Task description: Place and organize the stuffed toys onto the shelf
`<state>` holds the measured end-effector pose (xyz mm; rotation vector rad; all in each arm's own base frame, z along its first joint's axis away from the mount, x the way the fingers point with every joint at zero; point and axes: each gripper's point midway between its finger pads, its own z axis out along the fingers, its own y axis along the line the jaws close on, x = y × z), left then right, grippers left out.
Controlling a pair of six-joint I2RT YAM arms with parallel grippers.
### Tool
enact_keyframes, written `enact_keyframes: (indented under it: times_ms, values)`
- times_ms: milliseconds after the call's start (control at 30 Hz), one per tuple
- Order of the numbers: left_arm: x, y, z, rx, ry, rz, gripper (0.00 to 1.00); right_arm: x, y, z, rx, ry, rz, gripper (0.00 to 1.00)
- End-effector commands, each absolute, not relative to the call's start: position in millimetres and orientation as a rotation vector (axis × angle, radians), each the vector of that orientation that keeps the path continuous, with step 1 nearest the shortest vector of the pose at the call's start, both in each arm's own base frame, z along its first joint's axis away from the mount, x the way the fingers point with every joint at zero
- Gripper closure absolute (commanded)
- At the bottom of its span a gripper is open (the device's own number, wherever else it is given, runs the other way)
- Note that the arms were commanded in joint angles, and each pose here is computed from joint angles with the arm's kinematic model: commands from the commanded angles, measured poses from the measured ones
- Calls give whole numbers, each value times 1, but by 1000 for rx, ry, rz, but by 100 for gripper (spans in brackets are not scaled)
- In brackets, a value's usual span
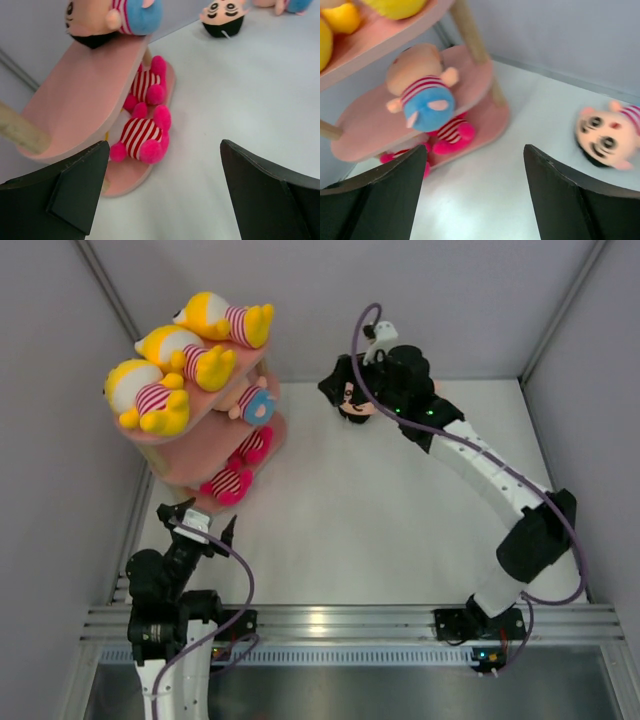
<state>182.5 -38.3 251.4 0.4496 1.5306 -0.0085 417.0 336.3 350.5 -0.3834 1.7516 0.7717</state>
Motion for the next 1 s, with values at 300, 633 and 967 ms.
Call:
enact_keyframes:
  times_ms: [300, 633, 967]
  values:
    - [188, -85, 272, 608, 1580, -326, 2, 530, 72, 209, 509, 1899, 696, 23]
    - [189, -92, 270, 595, 1612, -405, 1, 585, 20, 150, 837, 1885, 712, 16]
    - [191, -92, 269, 591, 1623, -411, 1, 585, 48, 76, 1015, 1927, 834, 15]
